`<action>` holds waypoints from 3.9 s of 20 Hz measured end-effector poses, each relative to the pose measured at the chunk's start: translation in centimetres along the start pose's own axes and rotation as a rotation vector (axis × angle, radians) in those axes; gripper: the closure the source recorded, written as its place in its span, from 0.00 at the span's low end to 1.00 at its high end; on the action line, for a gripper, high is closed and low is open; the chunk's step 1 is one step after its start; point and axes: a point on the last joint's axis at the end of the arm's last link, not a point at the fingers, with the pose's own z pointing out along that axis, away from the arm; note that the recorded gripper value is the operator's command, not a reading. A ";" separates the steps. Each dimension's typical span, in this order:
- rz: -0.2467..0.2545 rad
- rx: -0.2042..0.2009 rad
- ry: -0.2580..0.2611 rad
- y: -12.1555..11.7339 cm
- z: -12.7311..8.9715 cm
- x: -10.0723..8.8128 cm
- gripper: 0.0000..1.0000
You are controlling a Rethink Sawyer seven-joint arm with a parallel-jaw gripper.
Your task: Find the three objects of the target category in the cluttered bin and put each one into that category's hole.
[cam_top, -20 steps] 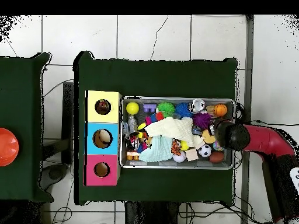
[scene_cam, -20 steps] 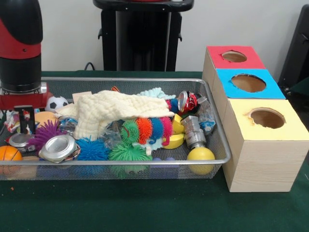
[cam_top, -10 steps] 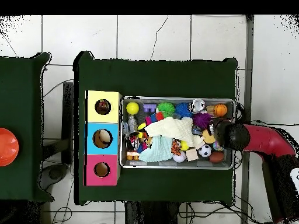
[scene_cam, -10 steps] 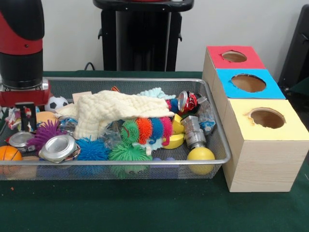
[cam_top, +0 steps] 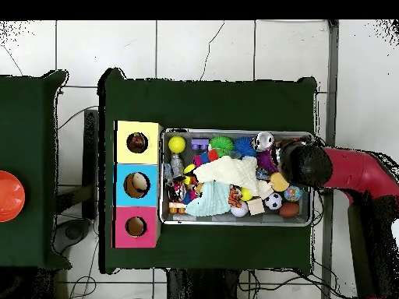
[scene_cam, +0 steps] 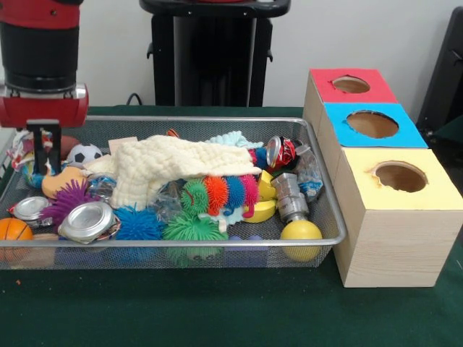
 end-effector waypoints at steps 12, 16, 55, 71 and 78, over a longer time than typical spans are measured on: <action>0.018 0.006 -0.127 1.8 -9.5 -6.4 1.00; 0.005 -0.024 -0.142 4.1 -10.6 -7.1 1.00; -0.007 -0.234 -0.266 36.6 -18.6 -17.6 1.00; 0.156 -0.174 -0.490 38.0 -14.2 -19.4 1.00; 0.180 -0.155 -0.536 38.0 -11.3 -18.9 1.00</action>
